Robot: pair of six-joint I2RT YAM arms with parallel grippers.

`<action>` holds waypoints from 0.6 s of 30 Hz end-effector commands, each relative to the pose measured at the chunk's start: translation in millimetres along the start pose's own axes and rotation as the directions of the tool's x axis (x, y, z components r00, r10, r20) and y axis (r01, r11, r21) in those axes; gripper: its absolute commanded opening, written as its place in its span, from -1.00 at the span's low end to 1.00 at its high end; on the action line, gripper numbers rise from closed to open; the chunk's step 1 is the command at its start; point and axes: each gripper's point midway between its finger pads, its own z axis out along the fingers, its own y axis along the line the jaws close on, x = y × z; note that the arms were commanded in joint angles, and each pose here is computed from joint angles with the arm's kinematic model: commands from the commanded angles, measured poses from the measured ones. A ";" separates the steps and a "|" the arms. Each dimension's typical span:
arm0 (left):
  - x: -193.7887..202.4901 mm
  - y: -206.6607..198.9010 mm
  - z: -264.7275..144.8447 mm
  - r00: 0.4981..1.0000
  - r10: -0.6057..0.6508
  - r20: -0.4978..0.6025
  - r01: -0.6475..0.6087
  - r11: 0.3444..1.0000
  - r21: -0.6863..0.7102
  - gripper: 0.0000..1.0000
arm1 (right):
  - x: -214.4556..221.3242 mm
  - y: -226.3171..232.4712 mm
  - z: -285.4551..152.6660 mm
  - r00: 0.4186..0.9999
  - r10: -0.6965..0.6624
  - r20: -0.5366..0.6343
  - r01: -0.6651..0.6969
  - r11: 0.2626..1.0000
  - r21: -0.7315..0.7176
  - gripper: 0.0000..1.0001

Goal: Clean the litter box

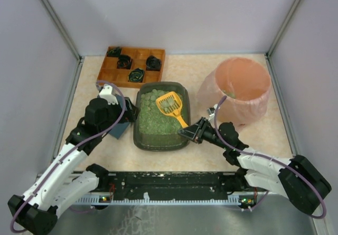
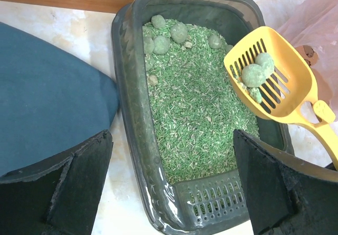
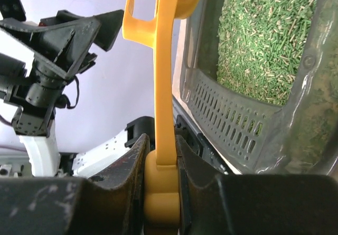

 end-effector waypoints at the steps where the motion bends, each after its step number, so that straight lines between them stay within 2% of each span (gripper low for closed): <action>1: -0.1 4.5 2.1 1.000 0.009 -0.004 -0.009 1.000 -0.030 1.00 | -15.1 30.7 -1.5 0.997 -0.047 0.060 0.054 0.992 -0.114 -1.00; 3: -0.5 5.8 1.9 1.000 0.007 -0.006 -0.008 0.999 -0.040 1.00 | -19.8 24.4 -2.6 0.995 -0.027 0.097 0.035 0.995 -0.088 -1.00; 7: -4.8 7.9 -0.8 1.000 0.006 0.024 -0.005 0.999 -0.047 1.00 | 4.7 44.4 12.8 0.988 -0.142 -0.053 0.136 0.985 -0.110 -1.00; 10: -4.8 6.9 -1.5 1.000 0.006 0.026 -0.005 0.999 -0.041 1.00 | -16.9 18.8 0.5 0.996 -0.039 0.076 0.042 0.999 -0.029 -1.00; 11: -4.6 6.9 -1.8 1.000 0.007 0.025 -0.006 0.999 -0.040 1.00 | -20.5 18.0 -2.7 0.994 -0.020 0.108 0.024 0.999 -0.045 -1.00; 12: -4.9 6.8 -2.0 1.000 0.006 0.026 -0.005 0.999 -0.040 1.00 | -17.6 23.4 -1.5 0.995 -0.030 0.091 0.037 0.997 -0.067 -1.00; 15: -5.0 6.8 -1.0 1.000 0.005 0.030 -0.004 0.999 -0.040 1.00 | 10.7 43.5 15.1 0.990 -0.119 -0.069 0.111 0.988 -0.107 -1.00; 16: -5.5 5.9 -0.5 1.000 0.008 0.030 -0.007 0.999 -0.035 1.00 | 12.5 42.9 16.4 0.990 -0.120 -0.079 0.111 0.988 -0.104 -1.00; 18: -4.0 5.6 0.7 1.000 0.008 0.020 -0.007 0.999 -0.034 1.00 | -3.5 24.5 9.0 0.999 -0.044 0.011 0.044 0.998 -0.051 -1.00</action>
